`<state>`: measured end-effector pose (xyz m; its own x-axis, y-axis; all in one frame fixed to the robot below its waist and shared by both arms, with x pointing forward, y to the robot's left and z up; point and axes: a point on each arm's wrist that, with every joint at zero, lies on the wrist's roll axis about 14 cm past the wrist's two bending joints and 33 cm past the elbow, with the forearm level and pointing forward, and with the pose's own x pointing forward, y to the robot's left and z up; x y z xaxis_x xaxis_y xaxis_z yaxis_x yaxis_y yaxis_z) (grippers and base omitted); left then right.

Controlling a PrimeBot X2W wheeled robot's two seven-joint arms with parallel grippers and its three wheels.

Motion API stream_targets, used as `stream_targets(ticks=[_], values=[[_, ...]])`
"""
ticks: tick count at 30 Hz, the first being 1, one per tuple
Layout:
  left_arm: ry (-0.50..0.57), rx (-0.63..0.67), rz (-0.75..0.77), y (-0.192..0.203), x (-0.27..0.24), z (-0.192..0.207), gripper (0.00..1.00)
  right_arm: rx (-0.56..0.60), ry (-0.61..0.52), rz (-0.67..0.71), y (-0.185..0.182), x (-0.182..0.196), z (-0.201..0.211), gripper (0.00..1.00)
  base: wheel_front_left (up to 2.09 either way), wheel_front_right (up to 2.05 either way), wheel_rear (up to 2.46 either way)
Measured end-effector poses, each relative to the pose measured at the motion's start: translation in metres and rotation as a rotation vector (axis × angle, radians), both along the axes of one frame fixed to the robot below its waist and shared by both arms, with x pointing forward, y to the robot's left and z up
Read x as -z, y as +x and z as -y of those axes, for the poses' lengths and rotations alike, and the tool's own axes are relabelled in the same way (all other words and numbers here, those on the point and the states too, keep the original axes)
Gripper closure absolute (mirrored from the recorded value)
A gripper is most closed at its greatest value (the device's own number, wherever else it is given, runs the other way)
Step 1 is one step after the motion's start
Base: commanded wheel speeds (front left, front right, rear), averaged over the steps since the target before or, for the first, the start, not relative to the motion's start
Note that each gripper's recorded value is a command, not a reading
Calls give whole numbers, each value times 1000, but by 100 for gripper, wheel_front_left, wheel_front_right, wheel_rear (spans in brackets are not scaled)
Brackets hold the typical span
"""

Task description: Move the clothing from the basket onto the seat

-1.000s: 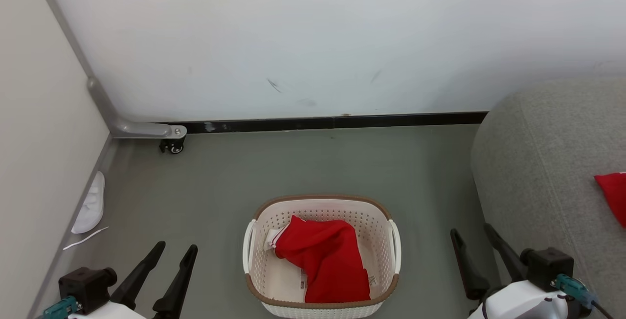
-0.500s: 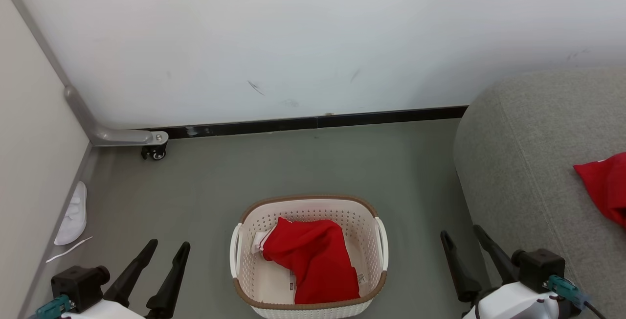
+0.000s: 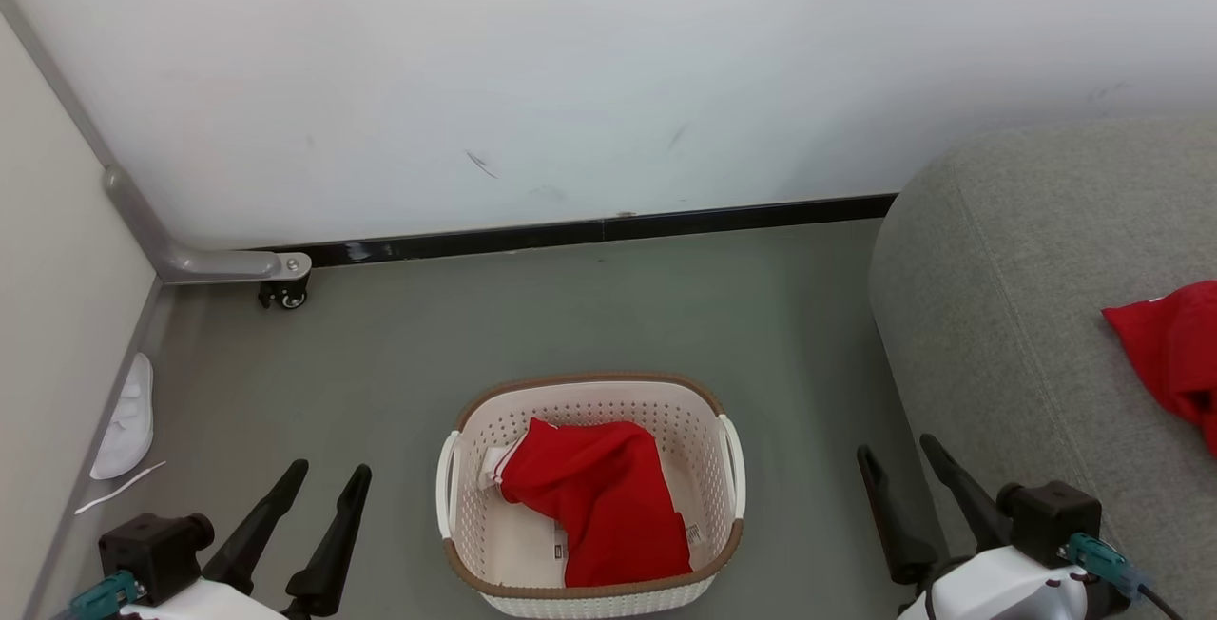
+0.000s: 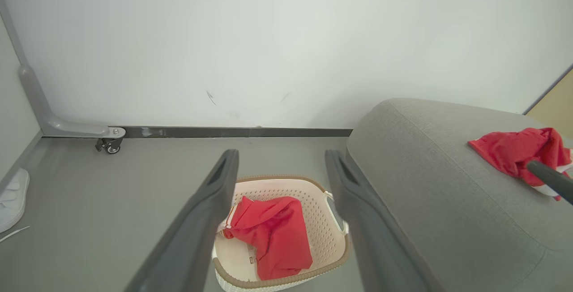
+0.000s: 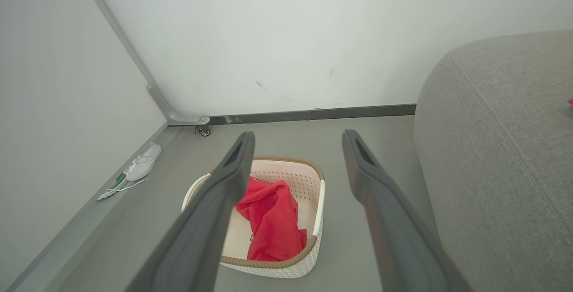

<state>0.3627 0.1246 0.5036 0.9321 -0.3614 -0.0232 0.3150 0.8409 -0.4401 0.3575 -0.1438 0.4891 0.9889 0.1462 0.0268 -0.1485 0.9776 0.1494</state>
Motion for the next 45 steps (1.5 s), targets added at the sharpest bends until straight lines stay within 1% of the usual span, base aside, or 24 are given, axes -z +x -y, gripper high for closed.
stream_targets(ticks=[14,20,27,34,38,41,45], values=[[-4,21,-20,2,8,6,0,4,9,-16,3,5,1,0,0,0,0],[7,65,-46,-2,19,16,0,-6,8,-44,4,14,-3,0,0,0,0],[45,128,-76,-4,34,33,0,-17,10,-100,1,32,-6,0,0,0,0],[107,213,-81,8,42,53,0,-26,12,-135,4,43,-10,0,0,0,0],[103,269,-93,14,46,71,0,-11,16,-152,5,49,-5,0,0,0,0],[134,326,-98,18,52,82,0,10,34,-166,5,53,0,0,0,0,0],[157,363,-142,25,65,90,0,40,53,-173,6,54,8,0,0,0,0]])
